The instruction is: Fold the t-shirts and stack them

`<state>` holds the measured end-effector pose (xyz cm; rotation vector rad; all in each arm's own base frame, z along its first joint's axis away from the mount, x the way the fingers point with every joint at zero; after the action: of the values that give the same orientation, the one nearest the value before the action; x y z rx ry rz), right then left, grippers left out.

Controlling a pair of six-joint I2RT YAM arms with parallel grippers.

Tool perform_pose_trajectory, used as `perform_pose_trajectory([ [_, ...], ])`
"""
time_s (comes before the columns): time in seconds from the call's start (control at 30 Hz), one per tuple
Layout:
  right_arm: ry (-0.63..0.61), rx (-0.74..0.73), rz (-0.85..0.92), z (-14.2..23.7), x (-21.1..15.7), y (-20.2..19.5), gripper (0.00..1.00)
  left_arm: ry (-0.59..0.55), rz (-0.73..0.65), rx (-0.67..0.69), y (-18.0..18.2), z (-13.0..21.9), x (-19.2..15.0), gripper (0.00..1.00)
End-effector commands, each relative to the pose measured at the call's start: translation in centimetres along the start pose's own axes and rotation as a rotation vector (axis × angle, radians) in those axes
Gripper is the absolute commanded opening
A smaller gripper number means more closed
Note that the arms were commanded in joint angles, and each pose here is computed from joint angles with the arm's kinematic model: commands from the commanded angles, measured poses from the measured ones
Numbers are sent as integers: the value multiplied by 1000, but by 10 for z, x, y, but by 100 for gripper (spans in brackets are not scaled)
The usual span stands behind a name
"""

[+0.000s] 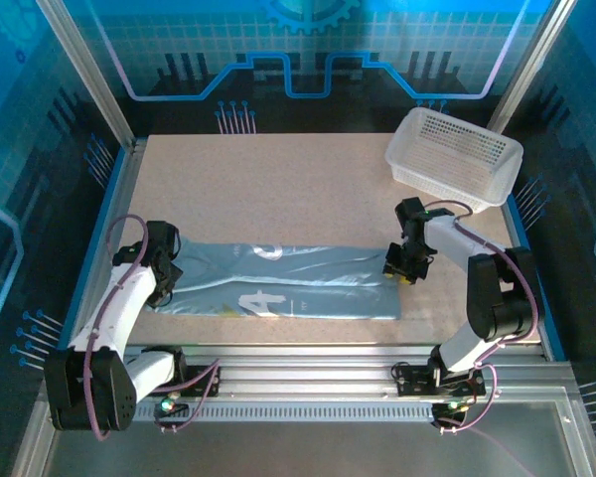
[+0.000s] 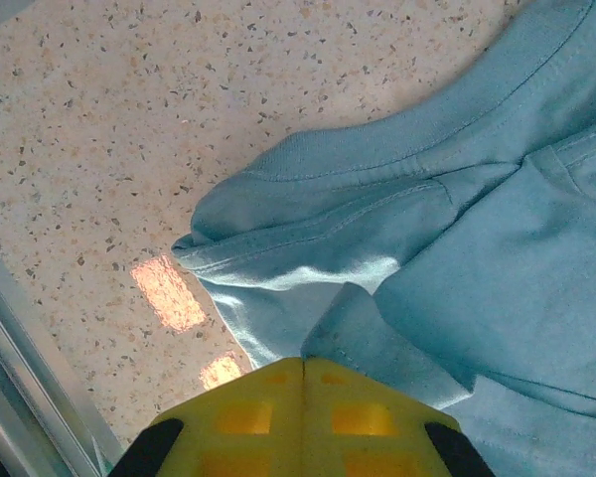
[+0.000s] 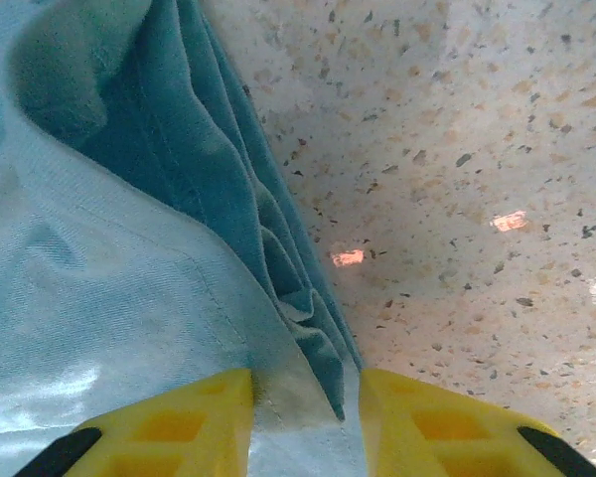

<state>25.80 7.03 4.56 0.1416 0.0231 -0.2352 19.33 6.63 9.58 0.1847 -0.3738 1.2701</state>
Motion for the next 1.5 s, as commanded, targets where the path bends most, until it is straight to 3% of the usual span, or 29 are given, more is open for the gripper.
perform_pose_trajectory([
  [0.0,20,24,-27,-10,-1,0,34,-14,25,0,-3,2,6,0],
  [0.13,-1,35,-30,-4,3,2,23,-13,25,3,-2,2,5,0],
  [0.3,-1,22,-28,6,-3,-1,0,-15,25,5,-2,2,6,0],
  [0.6,-9,-1,6,30,-17,-4,0,-43,21,7,-1,7,12,0],
  [0.9,121,-38,-19,-6,-43,-14,1,-35,19,25,6,0,6,0],
  [1.1,121,-41,-38,-8,-42,-14,25,-34,13,27,7,-1,6,0],
  [1.2,54,-51,-23,7,-32,-13,34,-22,10,27,7,-3,3,0],
  [1.47,-70,-71,87,36,-10,13,33,1,43,64,20,2,-3,0],
])
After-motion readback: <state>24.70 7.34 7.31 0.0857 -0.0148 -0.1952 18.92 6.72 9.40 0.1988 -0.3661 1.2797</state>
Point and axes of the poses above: each hand's point on the last joint's axis, 136 mm out from that joint toward the fingers, its own z axis back along the fingers, its own y axis along the line the jaws close on, x = y × z, the point moved 1 cm from there along z, back along the fingers, and after that the axes turned 10 degrees about z, right-handed, at the moved point
